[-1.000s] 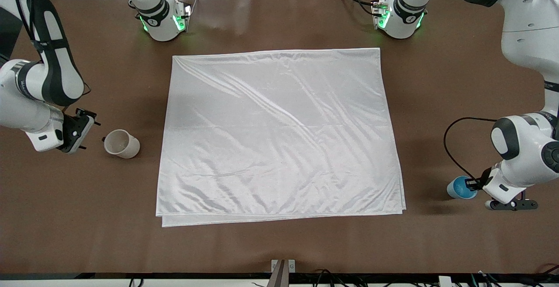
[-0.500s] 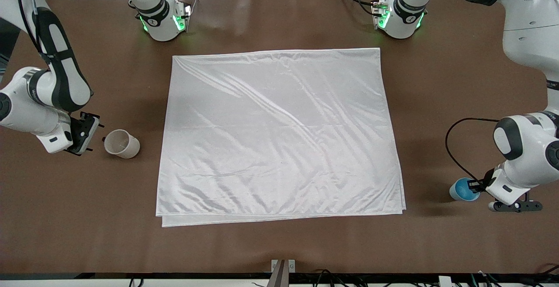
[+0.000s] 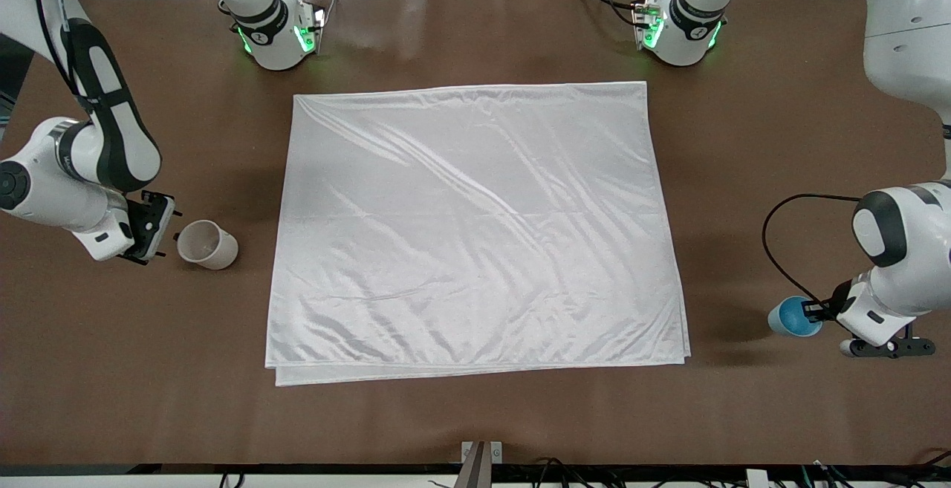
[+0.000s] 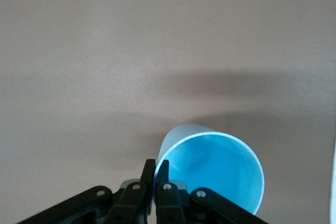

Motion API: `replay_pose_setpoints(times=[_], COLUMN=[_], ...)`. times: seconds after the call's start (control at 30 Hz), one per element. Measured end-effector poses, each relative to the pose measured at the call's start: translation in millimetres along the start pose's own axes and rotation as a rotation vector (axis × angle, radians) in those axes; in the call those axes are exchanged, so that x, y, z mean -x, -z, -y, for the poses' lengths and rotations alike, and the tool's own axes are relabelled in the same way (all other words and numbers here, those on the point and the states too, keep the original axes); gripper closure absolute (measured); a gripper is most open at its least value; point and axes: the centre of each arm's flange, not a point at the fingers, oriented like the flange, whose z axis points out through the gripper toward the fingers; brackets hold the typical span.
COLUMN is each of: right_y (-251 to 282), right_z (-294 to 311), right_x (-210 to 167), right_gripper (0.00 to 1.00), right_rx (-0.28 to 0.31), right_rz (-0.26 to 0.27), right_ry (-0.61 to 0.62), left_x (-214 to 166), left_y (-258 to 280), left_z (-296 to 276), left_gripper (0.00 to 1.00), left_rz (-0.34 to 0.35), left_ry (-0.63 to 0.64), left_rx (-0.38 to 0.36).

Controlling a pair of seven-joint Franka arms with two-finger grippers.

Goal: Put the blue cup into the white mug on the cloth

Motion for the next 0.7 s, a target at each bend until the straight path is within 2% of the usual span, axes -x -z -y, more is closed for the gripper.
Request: replay_pose_setpoints(times=[0.27, 0.47, 0.53, 0.57, 0.6, 0.63, 0.67, 0.7], right_y=[-17, -26, -27, -27, -27, -27, -26, -26], right_z=[7, 11, 11, 11, 11, 10, 10, 10], right_x=[-1, -2, -2, -2, -2, -2, -2, -2], right_gripper=[0.0, 0.04, 0.12, 0.22, 0.27, 0.27, 0.32, 0.42], right_rx=[0.04, 0.041, 0.042, 0.042, 0.042, 0.042, 0.043, 0.043], right_rz=[-0.002, -0.003, -0.003, -0.003, -0.003, -0.003, -0.003, -0.003], right_ry=[0.011, 0.015, 0.016, 0.016, 0.016, 0.016, 0.017, 0.017], left_x=[1, 6, 8, 9, 10, 10, 11, 12], left_y=[29, 57, 67, 73, 78, 82, 88, 93], left_z=[-2, -3, -3, -3, -3, -3, -3, -4], left_gripper=[0.95, 0.95, 0.95, 0.95, 0.95, 0.95, 0.95, 0.95], left_rz=[0.009, 0.033, 0.041, 0.044, 0.045, 0.044, 0.043, 0.042], left_ry=[0.02, 0.024, 0.024, 0.024, 0.024, 0.024, 0.023, 0.022], left_rx=[0.033, 0.041, 0.042, 0.043, 0.043, 0.043, 0.043, 0.044])
